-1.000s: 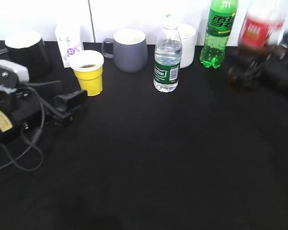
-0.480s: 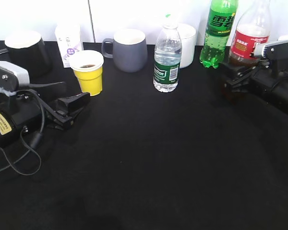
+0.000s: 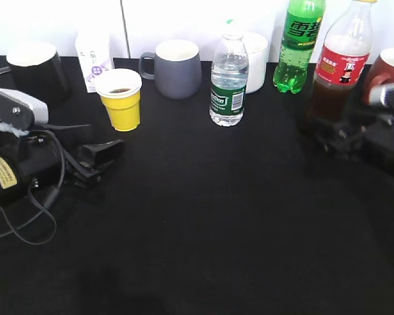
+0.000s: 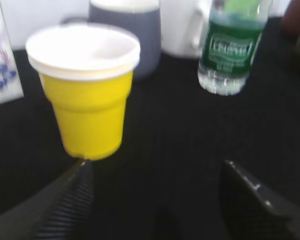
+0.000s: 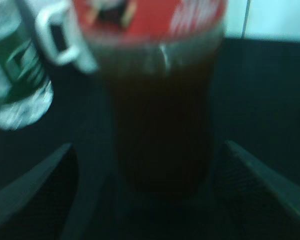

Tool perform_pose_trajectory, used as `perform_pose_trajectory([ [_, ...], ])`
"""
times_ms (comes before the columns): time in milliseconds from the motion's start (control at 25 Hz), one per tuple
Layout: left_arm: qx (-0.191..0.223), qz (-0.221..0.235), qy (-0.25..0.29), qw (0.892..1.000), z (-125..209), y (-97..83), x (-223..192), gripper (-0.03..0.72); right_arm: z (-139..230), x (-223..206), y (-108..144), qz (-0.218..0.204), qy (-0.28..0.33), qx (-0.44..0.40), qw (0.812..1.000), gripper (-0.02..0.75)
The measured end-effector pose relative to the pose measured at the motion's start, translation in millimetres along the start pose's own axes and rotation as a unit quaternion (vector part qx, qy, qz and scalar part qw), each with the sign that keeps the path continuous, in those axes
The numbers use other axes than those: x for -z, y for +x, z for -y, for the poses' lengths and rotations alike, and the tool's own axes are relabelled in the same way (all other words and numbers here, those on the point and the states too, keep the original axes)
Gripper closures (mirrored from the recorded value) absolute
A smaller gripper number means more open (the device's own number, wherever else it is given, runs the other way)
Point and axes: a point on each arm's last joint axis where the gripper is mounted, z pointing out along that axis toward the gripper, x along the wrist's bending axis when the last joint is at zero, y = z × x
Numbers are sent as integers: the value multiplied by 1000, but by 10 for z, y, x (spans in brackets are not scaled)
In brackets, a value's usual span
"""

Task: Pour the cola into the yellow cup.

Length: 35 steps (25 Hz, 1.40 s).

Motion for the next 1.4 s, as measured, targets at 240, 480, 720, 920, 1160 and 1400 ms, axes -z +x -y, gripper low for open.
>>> perform_pose_trajectory([
  [240, 11, -54, 82, 995, -242, 11, 258, 97, -247, 323, 29, 40, 79, 28, 996, 89],
  [480, 39, -124, 202, 971, -868, -261, 475, 102, -769, 540, 90, 112, 223, 39, 967, 117],
  [720, 36, -137, 178, 974, -1532, -570, 1462, 114, -1447, 1294, 709, 43, 144, 59, 987, 142],
  [920, -10, -143, 142, 979, -1487, -615, 2589, 130, -1500, 2566, 730, 34, 92, -1, 995, 142],
  [1160, -8, -84, 124, 989, -943, -713, 3153, 137, -847, 3305, 643, 37, 112, -22, 993, 143],
  [1400, -27, -62, 90, 994, -622, -719, 3133, 154, -738, 3278, 585, 64, 137, -8, 988, 143],
])
